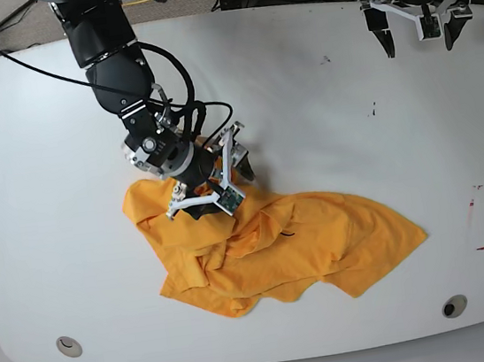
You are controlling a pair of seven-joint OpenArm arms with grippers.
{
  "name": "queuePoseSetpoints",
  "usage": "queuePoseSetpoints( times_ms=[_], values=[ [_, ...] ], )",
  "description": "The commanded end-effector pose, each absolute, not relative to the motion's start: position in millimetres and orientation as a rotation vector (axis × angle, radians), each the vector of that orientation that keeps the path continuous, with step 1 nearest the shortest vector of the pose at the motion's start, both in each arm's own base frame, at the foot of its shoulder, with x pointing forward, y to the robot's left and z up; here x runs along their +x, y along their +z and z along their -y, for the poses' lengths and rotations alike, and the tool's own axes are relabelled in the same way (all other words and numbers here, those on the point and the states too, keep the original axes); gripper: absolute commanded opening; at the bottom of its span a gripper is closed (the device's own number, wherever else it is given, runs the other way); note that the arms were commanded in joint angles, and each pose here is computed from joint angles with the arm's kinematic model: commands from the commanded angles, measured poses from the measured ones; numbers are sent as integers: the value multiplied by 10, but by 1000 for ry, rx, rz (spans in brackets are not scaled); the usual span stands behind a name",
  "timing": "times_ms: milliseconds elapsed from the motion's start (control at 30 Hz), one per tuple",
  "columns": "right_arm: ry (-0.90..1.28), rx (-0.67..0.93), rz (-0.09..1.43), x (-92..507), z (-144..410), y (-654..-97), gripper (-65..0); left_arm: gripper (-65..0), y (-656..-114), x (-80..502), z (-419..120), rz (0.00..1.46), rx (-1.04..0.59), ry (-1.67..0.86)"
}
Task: Fold the T-shirt properly
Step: 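Lower the right gripper onto the crumpled orange shirt and pinch fabric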
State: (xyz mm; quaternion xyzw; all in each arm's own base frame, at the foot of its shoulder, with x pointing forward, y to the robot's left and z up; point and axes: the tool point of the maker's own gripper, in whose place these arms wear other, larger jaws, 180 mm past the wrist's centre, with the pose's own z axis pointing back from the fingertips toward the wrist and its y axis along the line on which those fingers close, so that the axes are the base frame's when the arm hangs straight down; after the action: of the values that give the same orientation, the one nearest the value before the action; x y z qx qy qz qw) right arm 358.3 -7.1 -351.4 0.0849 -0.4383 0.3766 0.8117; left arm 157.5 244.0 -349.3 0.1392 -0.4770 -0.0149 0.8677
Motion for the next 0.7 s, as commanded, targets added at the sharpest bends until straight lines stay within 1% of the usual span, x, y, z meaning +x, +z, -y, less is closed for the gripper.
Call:
queuePoseSetpoints(
  times_ms=[0,100,233,467,667],
  values=[
    [864,177,972,3773,-65,-3393,-271,-25,-3390,1596,-2478,1033,311,-39],
    [909,178,958,3878,-177,-3428,-271,-25,-3387,1594,-2488,1033,314,-38],
    [931,208,987,3967,-337,-3397,-271,-25,-3392,1576,-2499,1028,317,-38],
    [981,201,974,4189,-422,-3463,-271,-25,-3392,1576,-2499,1028,317,-38],
    [968,207,964,4368,-469,-3474,-271,-25,-3394,1571,-2499,1027,317,-38]
  ],
)
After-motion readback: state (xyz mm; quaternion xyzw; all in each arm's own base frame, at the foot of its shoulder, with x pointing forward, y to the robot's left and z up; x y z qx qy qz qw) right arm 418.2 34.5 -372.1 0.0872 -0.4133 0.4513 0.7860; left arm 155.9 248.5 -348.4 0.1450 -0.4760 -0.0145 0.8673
